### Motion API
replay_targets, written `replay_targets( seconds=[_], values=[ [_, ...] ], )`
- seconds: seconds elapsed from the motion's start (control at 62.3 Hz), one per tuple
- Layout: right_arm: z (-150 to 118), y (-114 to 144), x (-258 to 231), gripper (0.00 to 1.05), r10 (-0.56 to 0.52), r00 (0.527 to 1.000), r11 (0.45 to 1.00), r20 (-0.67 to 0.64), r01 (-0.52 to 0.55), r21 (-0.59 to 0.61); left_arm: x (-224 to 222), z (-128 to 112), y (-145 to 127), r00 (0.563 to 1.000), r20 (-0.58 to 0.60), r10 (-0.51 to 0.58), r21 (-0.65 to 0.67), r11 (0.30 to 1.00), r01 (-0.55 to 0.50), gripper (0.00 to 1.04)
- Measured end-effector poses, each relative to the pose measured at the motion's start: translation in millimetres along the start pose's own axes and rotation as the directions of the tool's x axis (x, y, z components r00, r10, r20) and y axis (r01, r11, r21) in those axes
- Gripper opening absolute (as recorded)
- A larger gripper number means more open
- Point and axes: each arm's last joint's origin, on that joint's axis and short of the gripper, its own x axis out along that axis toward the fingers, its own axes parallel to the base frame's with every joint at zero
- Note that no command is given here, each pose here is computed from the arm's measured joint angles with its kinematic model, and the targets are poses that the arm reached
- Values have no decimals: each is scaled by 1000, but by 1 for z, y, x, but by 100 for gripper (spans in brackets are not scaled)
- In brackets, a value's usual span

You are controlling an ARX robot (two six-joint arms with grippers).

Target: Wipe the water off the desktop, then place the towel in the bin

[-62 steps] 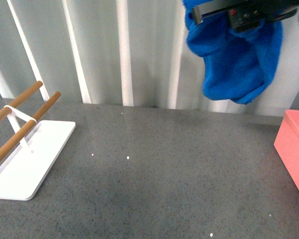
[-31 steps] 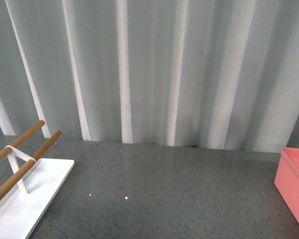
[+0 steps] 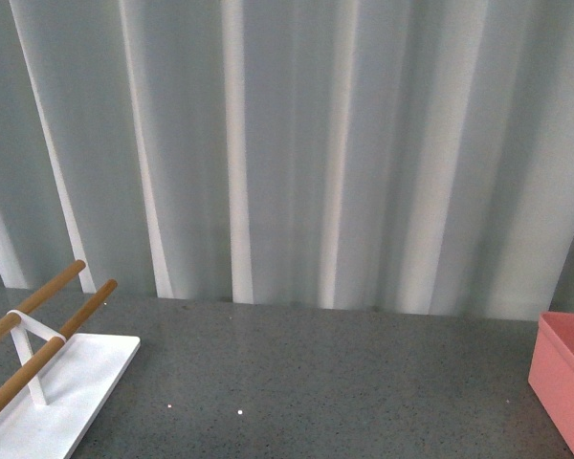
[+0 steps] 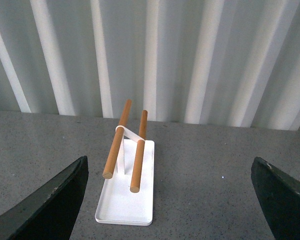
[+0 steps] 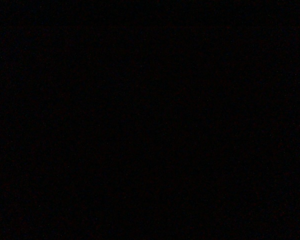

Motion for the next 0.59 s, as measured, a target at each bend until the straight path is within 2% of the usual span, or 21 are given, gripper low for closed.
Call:
replay_targets(
  seconds=[0.241,0.546,0.594],
  values=[
    [-4,0,21,6,36,998,999,-60,-37,-21,0,0,0,1000,0,0,0,1000,0,98],
    [-12,5,46,6,106,983,994,-150,-106,8,0,0,0,1000,0,0,0,1000,0,98],
    [-15,4,47,10,96,982,995,-161,-96,7,0,0,0,1000,0,0,0,1000,0,98]
  ],
)
